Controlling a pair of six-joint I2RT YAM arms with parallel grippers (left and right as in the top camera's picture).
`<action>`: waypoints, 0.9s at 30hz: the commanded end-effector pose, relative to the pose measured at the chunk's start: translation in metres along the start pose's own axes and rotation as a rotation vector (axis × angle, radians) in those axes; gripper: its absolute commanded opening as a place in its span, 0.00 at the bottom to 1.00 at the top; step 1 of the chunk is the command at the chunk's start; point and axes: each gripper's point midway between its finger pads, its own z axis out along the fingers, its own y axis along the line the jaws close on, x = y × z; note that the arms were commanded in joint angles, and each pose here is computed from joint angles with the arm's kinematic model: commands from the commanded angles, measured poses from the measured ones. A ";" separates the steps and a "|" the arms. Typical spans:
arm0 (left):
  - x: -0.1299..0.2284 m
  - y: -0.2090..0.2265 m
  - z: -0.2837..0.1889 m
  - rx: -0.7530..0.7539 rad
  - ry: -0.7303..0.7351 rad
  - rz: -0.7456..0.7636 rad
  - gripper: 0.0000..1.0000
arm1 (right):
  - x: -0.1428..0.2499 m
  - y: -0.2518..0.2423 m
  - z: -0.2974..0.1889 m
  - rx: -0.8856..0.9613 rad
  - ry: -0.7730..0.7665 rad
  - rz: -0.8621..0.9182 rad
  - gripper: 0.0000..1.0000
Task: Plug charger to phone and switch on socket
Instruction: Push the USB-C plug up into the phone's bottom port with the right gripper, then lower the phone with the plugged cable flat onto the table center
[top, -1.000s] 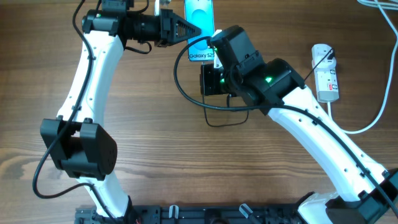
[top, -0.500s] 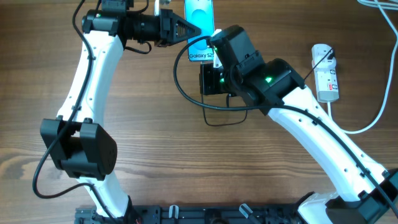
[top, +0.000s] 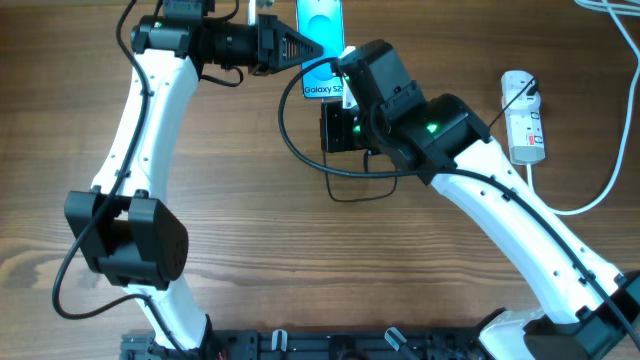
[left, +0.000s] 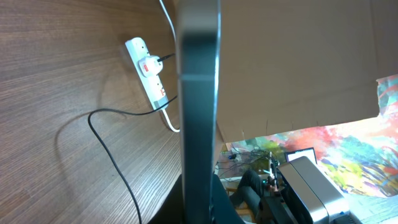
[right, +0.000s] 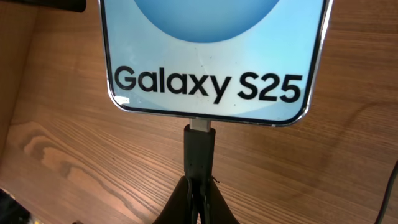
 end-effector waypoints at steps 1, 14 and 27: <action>0.001 -0.025 -0.004 0.053 0.004 0.063 0.04 | -0.007 0.005 -0.008 -0.019 -0.028 -0.038 0.04; 0.008 -0.026 -0.004 0.061 0.021 0.068 0.04 | -0.010 0.005 -0.008 -0.023 -0.040 -0.057 0.04; 0.018 -0.029 -0.004 0.083 0.050 -0.001 0.04 | -0.029 0.009 -0.010 -0.028 -0.121 -0.106 0.04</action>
